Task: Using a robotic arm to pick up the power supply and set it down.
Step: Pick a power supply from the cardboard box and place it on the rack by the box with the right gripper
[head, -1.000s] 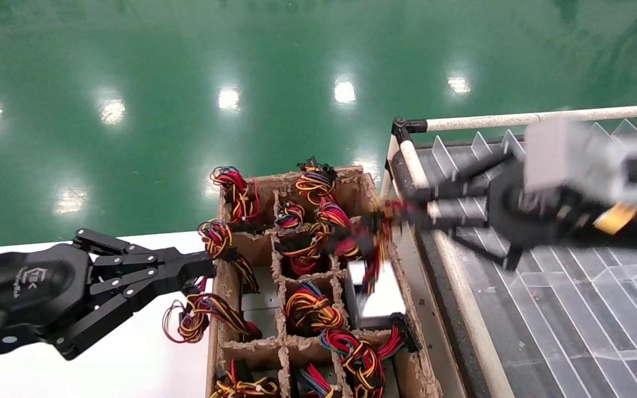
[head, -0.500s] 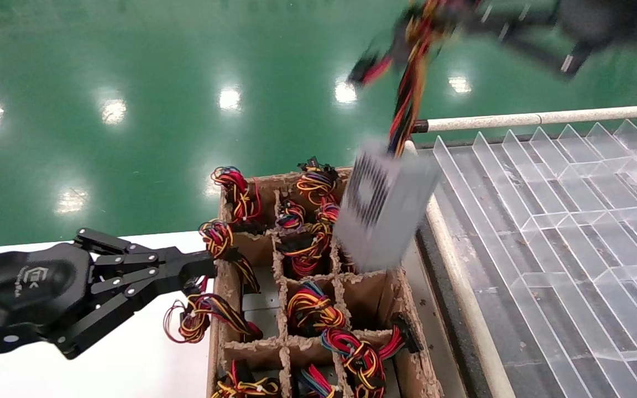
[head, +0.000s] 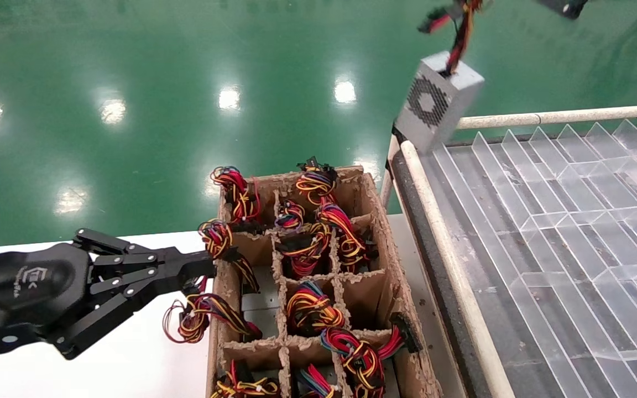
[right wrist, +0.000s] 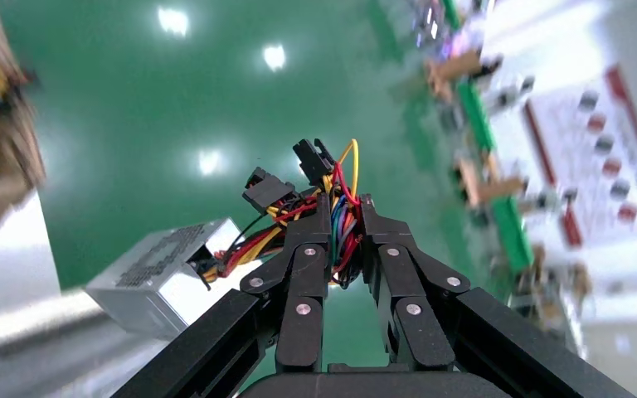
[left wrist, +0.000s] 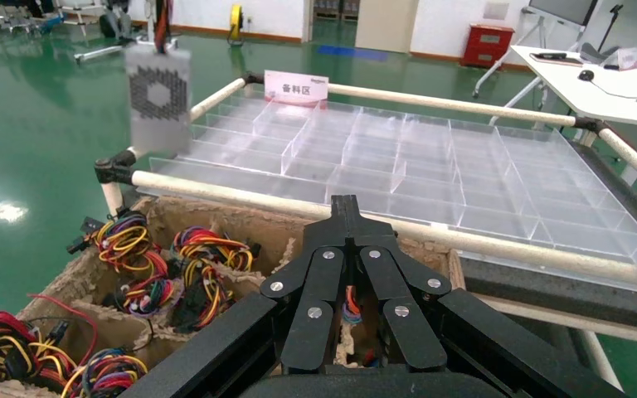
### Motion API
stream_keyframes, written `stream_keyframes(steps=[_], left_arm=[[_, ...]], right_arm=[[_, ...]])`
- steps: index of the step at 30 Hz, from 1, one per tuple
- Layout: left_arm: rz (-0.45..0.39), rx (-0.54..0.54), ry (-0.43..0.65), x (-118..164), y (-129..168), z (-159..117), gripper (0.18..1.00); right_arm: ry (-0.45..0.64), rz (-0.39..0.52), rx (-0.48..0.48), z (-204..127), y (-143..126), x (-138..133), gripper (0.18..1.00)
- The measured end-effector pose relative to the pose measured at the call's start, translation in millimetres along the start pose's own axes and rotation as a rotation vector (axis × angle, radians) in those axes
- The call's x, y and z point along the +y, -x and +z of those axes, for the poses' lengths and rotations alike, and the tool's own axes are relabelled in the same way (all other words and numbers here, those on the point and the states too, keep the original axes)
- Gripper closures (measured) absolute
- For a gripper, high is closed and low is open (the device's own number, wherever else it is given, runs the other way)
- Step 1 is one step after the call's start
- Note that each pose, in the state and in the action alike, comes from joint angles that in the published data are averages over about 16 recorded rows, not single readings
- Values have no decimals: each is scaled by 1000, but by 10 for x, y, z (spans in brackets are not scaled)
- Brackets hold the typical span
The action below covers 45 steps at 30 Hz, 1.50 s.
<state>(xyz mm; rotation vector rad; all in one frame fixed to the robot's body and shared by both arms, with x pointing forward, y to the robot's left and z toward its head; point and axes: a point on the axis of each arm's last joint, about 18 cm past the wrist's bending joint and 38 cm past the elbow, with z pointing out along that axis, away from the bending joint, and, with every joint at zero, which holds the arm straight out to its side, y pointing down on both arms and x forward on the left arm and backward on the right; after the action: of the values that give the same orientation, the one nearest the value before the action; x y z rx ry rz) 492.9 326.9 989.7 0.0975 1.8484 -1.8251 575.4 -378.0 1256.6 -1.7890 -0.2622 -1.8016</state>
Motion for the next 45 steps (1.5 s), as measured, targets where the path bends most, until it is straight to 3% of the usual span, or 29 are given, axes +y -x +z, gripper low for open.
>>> stream_keyframes(steps=[7, 14, 45], left_arm=[[0, 0, 0, 0, 0, 0, 993], [0, 0, 0, 0, 0, 0, 993], [0, 0, 0, 0, 0, 0, 993]], right_arm=[[135, 43, 62, 244, -32, 411, 941], [214, 69, 120, 391, -30, 621, 941], [190, 100, 81, 591, 136, 595, 941]])
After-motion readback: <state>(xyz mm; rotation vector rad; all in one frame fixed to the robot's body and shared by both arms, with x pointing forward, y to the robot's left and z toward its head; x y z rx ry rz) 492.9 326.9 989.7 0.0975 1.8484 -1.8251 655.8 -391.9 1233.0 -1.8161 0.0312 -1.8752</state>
